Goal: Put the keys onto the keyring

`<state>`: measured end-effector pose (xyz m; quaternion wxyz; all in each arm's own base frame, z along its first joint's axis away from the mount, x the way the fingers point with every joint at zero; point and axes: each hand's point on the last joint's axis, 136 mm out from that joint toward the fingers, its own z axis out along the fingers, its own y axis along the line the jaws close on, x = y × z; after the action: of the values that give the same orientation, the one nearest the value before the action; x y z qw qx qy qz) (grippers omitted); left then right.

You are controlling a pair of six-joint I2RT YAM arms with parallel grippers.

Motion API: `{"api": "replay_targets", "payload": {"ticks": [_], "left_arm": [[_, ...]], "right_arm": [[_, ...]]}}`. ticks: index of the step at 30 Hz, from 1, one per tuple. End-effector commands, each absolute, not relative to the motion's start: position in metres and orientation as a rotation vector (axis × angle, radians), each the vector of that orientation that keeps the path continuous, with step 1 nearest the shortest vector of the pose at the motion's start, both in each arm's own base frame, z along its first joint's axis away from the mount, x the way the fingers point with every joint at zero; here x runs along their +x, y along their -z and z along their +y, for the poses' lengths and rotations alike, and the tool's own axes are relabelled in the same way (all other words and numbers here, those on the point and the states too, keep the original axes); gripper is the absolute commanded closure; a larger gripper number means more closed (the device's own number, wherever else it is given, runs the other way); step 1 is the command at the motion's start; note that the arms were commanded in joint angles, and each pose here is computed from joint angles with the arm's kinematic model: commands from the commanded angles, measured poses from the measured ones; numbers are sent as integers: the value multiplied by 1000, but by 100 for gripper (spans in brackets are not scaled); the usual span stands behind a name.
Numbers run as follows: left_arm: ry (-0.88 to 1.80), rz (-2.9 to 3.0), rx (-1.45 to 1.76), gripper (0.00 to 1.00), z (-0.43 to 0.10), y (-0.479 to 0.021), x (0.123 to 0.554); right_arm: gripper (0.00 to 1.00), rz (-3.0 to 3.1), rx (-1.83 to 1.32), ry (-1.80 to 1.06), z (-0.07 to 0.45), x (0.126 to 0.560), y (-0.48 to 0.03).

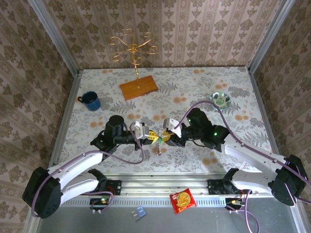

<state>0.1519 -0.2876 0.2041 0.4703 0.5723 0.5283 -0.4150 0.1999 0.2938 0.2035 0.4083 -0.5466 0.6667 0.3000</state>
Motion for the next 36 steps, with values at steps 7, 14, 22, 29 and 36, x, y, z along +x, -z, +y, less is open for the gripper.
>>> {"api": "replay_targets", "payload": {"ticks": [7, 14, 22, 29, 36], "left_arm": [[1041, 1216, 1403, 100, -289, -218, 145], [1042, 1216, 1402, 100, -289, -219, 145], [1051, 1203, 1402, 100, -289, -222, 143], [1052, 1213, 1403, 100, -291, -218, 144], [1059, 1215, 1380, 100, -292, -216, 146]], "right_arm": [[84, 1650, -1372, -781, 301, 203, -211], [100, 1641, -1387, -779, 301, 202, -211], [100, 1748, -1401, -661, 290, 214, -187], [100, 1749, -1427, -719, 295, 208, -189], [75, 1676, -1380, -711, 289, 204, -201]]}}
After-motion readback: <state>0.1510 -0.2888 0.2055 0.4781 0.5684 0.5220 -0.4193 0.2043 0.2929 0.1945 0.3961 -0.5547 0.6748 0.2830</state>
